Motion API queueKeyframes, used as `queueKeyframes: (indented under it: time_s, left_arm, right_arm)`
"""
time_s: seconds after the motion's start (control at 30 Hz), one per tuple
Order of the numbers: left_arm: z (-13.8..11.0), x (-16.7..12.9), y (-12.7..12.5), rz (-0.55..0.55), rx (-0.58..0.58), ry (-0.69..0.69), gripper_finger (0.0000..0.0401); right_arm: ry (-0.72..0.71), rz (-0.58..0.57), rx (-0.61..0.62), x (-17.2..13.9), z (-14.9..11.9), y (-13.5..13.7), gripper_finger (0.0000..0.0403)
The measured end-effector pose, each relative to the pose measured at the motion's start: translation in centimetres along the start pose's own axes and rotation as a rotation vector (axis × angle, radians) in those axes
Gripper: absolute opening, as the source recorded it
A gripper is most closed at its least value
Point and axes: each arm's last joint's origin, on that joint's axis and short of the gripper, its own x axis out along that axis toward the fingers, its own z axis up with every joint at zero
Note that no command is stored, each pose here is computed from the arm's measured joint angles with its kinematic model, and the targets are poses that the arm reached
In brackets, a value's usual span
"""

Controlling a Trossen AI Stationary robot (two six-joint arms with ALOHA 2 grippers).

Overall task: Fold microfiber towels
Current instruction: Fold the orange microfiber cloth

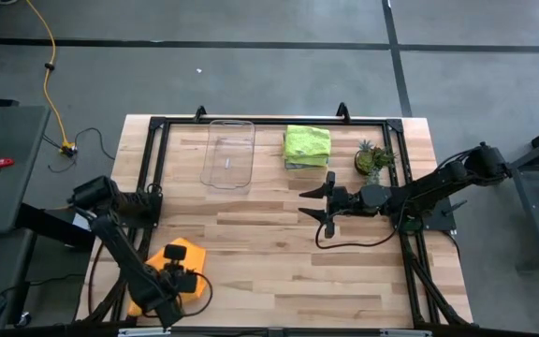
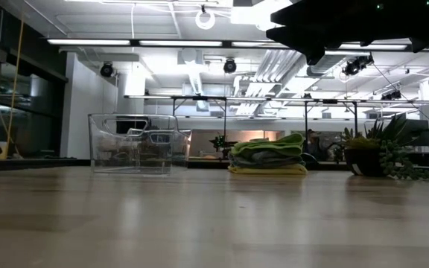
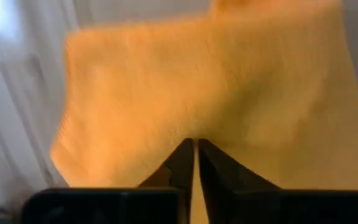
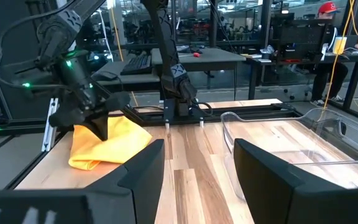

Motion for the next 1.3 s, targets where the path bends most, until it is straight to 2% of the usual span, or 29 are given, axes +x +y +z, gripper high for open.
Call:
queueKeyframes:
  time_s: [0.17,0.3,0.6,0.77,0.9,1.0,1.13,1.3]
  left_arm:
    - [2.0,0.5,1.4,0.003,0.039,-0.018,0.0009]
    - [3.5,1.1,2.5,-0.047,0.043,0.04,0.0002]
    - [5.7,2.1,3.5,-0.169,0.097,0.048,0.0]
    - [6.7,3.9,4.0,-0.145,0.145,0.105,0.0]
    - [7.4,4.7,4.4,-0.152,0.206,0.099,0.0]
    - [9.1,4.5,4.6,-0.139,0.246,-0.047,0.0]
    - [11.6,4.4,5.9,-0.032,0.283,-0.243,0.0]
    - [16.0,4.4,8.7,-0.039,0.284,-0.52,0.0]
  right_arm:
    - [0.0,0.0,0.0,0.0,0.0,0.0,0.0184]
    - [0.0,0.0,0.0,0.0,0.0,0.0,0.0184]
    - [0.012,0.0,-0.003,0.0,-0.1,0.0,0.0184]
    - [0.015,0.0,-0.003,0.0,-0.2,0.0,0.0184]
    - [0.019,-0.001,-0.005,0.0,-0.2,0.0,0.0184]
    - [0.019,-0.001,-0.005,0.0,-0.2,0.0,0.0184]
    - [0.019,-0.001,-0.005,0.0,-0.2,0.0,0.0184]
    - [0.019,-0.001,-0.005,0.0,-0.2,0.0,0.0184]
